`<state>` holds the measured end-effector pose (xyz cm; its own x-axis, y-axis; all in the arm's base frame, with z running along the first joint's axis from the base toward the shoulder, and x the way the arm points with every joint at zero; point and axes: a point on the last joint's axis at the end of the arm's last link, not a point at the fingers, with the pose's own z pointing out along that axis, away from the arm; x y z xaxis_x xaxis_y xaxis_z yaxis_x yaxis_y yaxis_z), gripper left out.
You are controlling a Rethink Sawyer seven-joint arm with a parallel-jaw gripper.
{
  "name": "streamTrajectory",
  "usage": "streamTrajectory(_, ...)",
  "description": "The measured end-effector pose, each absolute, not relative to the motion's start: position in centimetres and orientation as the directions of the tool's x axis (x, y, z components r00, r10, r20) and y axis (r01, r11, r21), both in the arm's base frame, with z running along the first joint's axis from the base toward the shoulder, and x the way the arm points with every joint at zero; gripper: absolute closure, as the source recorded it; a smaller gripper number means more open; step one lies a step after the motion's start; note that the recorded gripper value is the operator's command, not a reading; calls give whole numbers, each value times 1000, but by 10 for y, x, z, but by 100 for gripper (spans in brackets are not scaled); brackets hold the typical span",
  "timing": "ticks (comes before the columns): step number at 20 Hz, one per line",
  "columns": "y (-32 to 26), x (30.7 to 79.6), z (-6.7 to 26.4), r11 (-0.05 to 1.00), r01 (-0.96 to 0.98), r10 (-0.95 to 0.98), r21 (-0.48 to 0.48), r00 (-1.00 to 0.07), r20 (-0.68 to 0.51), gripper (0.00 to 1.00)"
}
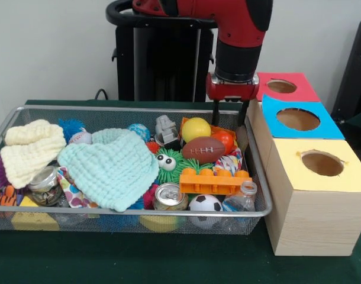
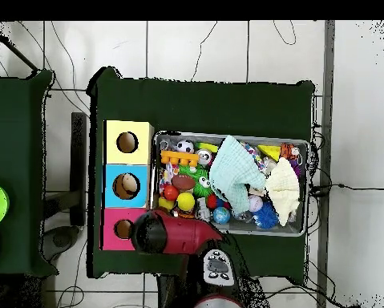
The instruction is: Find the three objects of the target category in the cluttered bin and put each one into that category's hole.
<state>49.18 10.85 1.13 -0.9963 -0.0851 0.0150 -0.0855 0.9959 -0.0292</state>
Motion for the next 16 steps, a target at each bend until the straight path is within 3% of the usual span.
streamTrajectory(8,102,509,-10,996,-79,-79,-32,-997,10,0)
streamTrajectory(16,96,520,-8,997,-67,-68,-34,-998,-9,0)
